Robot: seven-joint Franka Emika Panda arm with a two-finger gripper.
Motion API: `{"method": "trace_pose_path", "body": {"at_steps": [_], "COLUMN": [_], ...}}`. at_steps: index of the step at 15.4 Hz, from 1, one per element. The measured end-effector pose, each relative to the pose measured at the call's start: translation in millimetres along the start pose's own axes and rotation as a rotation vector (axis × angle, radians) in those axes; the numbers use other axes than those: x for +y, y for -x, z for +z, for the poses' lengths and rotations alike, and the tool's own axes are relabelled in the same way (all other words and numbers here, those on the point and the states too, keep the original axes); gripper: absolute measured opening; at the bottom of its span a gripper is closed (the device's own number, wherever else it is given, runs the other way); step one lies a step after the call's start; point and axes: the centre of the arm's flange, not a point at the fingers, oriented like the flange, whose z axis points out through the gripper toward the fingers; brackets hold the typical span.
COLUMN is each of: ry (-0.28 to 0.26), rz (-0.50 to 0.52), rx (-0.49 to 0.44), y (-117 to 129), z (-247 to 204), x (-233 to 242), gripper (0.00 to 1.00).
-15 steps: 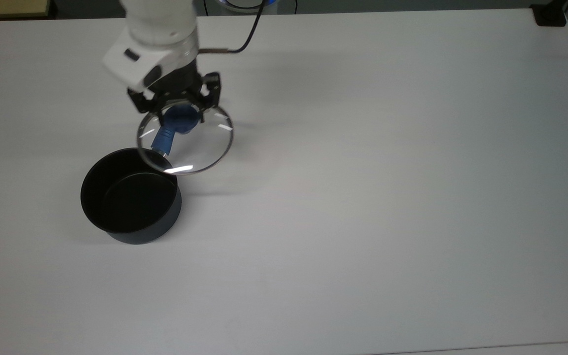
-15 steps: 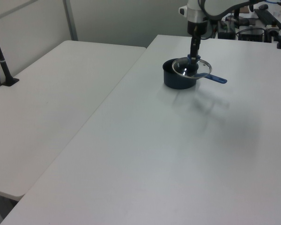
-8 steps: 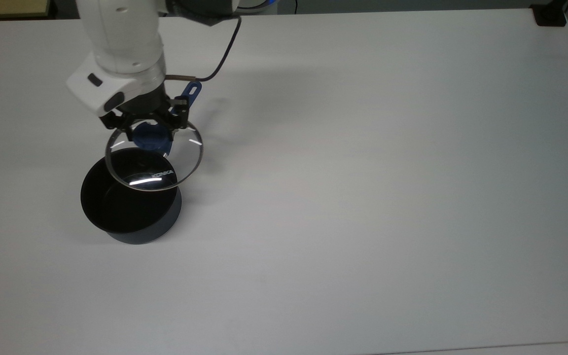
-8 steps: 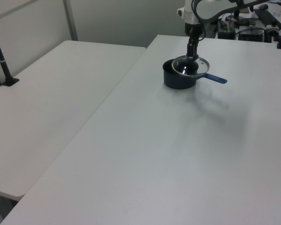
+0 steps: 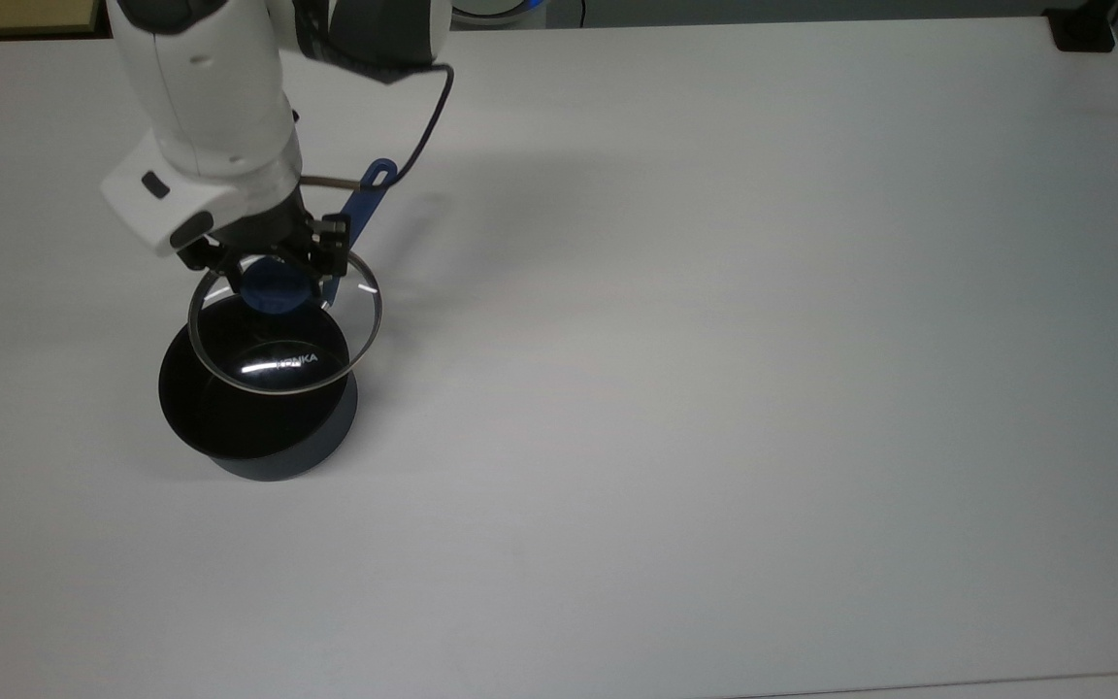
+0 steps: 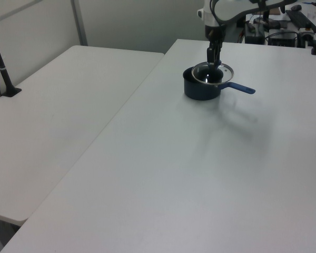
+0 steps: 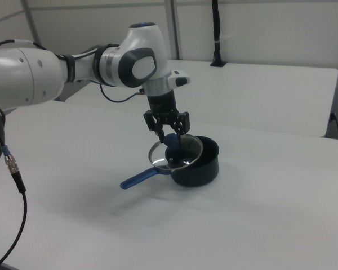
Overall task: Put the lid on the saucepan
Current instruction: 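Carry the lid over the black saucepan's opening, then lower the lid onto the saucepan rim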
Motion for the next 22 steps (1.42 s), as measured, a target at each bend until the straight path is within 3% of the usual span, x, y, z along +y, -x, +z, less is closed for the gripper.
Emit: {"method": "trace_pose_path", "body": {"at_steps": [6,12,22], "ry": [0.012,0.015,-0.003], "rz": [0.142,0.247,0.293], "rx": [0.014,0.044,0.084], "y": [-22.9,-29.8,-33.4], "z": [13.5,10.8,10.1], "x": [6.2,15.2,21.0], "gripper": [0.67,0.67,0.67]}}
